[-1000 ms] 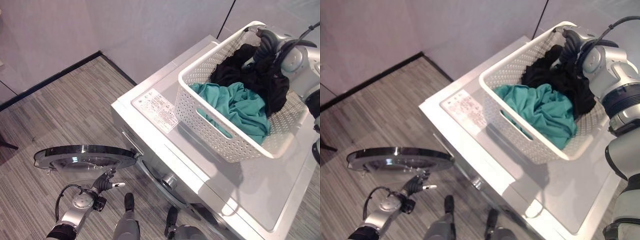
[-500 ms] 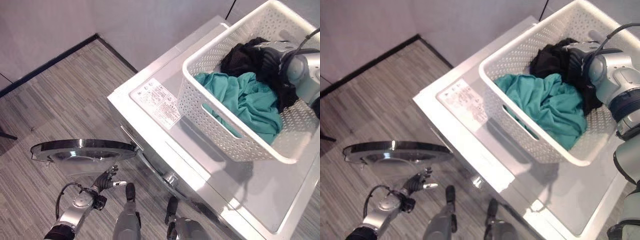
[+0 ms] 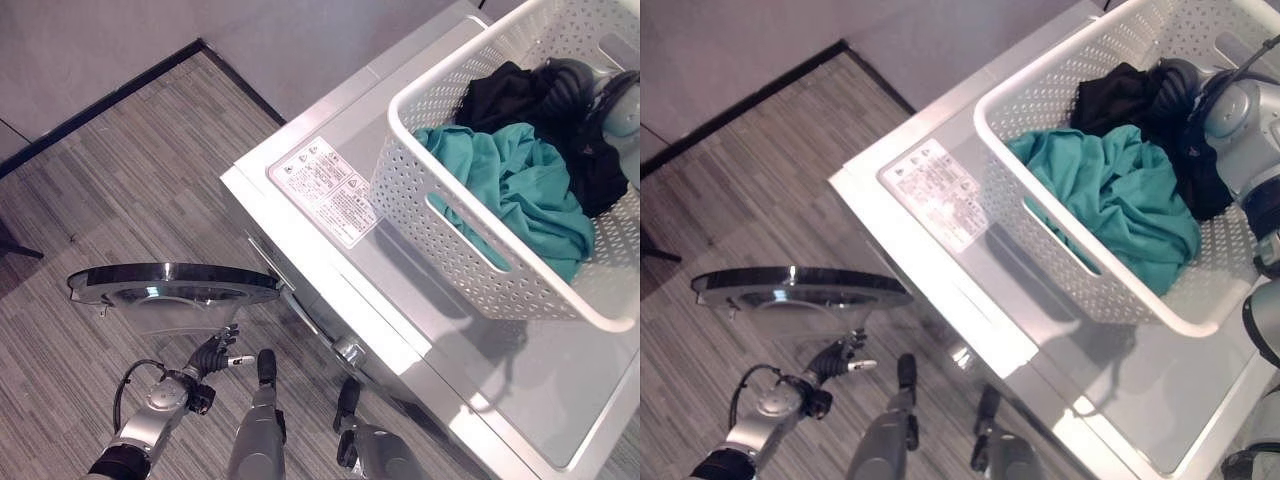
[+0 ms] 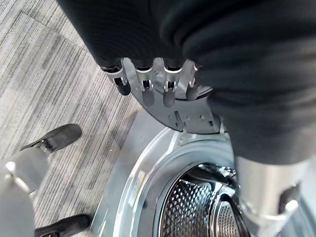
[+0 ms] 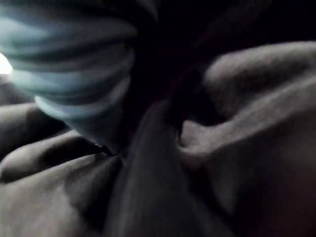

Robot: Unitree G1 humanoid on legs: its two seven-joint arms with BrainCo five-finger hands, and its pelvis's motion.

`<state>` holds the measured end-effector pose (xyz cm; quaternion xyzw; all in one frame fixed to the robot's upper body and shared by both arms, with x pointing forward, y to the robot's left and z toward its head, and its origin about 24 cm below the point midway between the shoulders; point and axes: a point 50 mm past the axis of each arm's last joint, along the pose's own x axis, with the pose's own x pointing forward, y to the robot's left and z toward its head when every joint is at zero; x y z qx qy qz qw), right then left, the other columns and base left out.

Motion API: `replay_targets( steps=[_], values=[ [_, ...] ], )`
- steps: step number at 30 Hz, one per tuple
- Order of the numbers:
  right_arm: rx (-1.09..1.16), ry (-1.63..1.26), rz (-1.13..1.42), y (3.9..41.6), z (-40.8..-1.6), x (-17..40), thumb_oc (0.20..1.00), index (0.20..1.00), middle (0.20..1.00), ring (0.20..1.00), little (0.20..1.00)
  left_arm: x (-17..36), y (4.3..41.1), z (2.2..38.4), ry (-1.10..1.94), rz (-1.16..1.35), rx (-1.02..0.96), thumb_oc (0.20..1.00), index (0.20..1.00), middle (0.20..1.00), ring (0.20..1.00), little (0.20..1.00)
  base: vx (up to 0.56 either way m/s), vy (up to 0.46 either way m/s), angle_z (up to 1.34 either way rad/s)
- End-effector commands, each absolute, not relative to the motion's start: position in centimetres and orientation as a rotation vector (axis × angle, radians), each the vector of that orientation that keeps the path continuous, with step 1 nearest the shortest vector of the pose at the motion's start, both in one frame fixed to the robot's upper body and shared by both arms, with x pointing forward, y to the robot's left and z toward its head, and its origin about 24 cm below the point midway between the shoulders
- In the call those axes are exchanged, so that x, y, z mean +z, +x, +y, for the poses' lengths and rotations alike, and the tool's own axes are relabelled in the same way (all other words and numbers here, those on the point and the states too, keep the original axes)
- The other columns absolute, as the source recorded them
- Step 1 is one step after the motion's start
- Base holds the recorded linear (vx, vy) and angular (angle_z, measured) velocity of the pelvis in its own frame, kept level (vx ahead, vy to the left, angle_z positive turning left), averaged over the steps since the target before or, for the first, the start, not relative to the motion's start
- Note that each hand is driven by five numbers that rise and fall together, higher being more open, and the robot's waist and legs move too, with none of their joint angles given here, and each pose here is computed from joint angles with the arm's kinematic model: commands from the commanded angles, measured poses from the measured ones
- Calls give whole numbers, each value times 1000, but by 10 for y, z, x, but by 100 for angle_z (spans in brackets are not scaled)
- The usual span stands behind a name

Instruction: Grab the laundry basket,head to the washer,open it,put in the laundry and shut it.

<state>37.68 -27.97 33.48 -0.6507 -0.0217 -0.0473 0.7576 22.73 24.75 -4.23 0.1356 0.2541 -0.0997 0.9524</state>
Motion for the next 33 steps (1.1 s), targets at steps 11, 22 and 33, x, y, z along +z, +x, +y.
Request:
replay_targets(
  steps=[11,22,33],
  values=[
    [-624,-1221,-459,333,-299,446,200,200,200,200,200,-40,212,272,228,508,-113,1000,1000,1000,1000,1000,60,-9,1],
    [-1002,-1314,-569,299,-318,474,200,200,200,200,200,-33,213,272,236,471,-68,1000,1000,1000,1000,1000,40,6,4],
    [-1168,-1294,-860,265,-309,487,200,200,200,200,200,3,243,254,345,261,-100,1000,1000,1000,1000,1000,-49,97,5]
  ],
)
